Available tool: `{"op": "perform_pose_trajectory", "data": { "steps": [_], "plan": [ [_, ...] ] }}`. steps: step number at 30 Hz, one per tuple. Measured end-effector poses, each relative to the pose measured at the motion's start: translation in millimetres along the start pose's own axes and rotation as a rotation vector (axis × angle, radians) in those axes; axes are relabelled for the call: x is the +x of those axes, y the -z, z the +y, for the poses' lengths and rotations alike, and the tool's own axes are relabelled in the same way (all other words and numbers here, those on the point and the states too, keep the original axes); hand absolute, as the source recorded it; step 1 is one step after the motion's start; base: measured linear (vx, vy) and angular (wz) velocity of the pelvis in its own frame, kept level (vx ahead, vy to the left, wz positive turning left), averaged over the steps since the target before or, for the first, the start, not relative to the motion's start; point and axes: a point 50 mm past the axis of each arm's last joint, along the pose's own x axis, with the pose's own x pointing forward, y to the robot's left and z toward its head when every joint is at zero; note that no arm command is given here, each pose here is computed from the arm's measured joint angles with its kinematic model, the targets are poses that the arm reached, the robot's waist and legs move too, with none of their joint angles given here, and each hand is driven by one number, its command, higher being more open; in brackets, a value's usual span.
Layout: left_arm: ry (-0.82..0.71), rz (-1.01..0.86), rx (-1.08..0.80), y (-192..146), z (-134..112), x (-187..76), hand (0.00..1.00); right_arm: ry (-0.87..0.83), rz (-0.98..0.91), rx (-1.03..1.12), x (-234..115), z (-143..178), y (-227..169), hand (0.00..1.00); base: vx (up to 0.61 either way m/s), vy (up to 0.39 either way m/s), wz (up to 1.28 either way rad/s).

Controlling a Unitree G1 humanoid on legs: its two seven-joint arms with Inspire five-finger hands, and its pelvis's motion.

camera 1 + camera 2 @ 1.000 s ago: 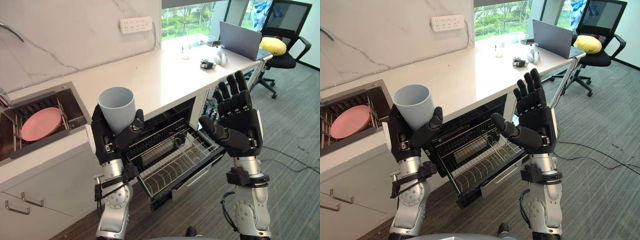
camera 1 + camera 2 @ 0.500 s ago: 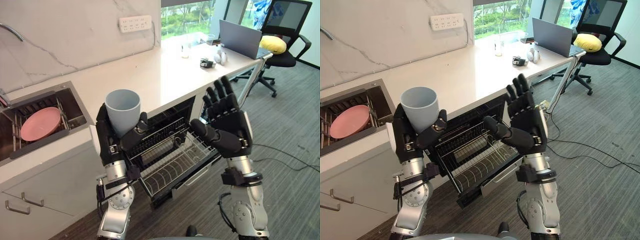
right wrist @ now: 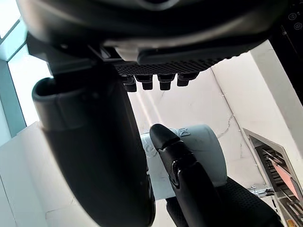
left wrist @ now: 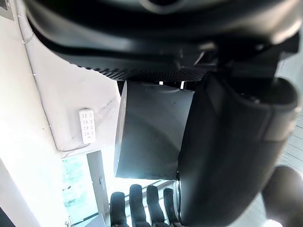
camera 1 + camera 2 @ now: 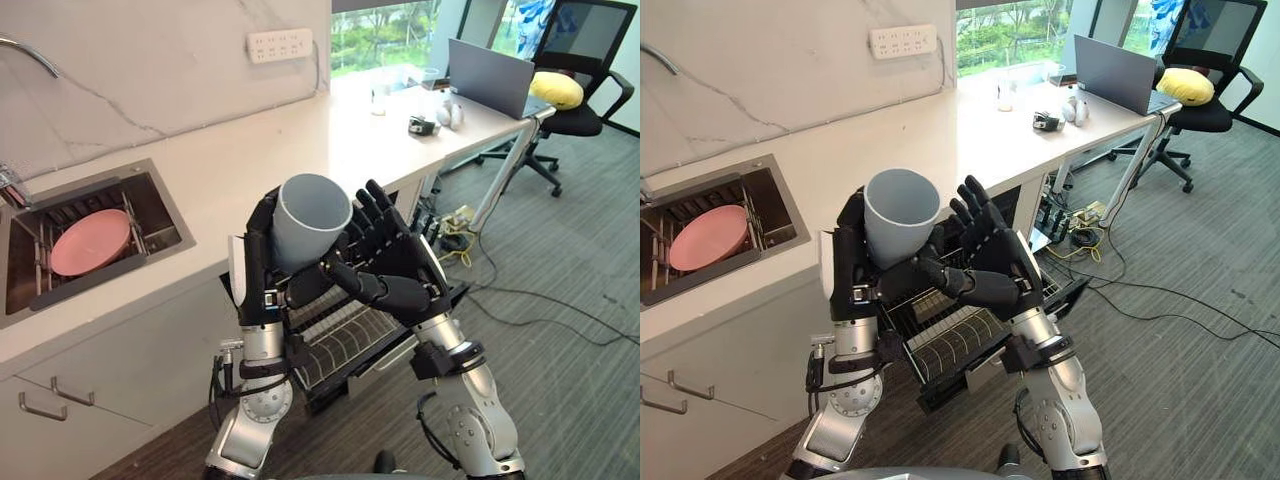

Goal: Walk over to the sink, pick up the cup, carry it to the dishwasher, place the cup inside the dishwasher, then close the dishwasher door

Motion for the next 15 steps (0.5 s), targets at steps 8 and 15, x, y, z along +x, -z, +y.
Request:
{"op": "perform_pose_trajectory", "data": {
  "steps": [8, 15],
  "plan": [
    [0.118, -0.019, -0.022, -4.9, -14.2, -5.2, 0.0, 0.005, 0.001, 0.0, 8.5, 2.4, -0.2, 1.0, 0.0, 0.0, 0.0],
    [0.137, -0.026, -0.01, -5.1, -15.3, -5.7, 0.0, 0.016, 0.005, -0.022, 9.6, -0.3, -2.6, 1.0, 0.0, 0.0, 0.0]
  ]
}}
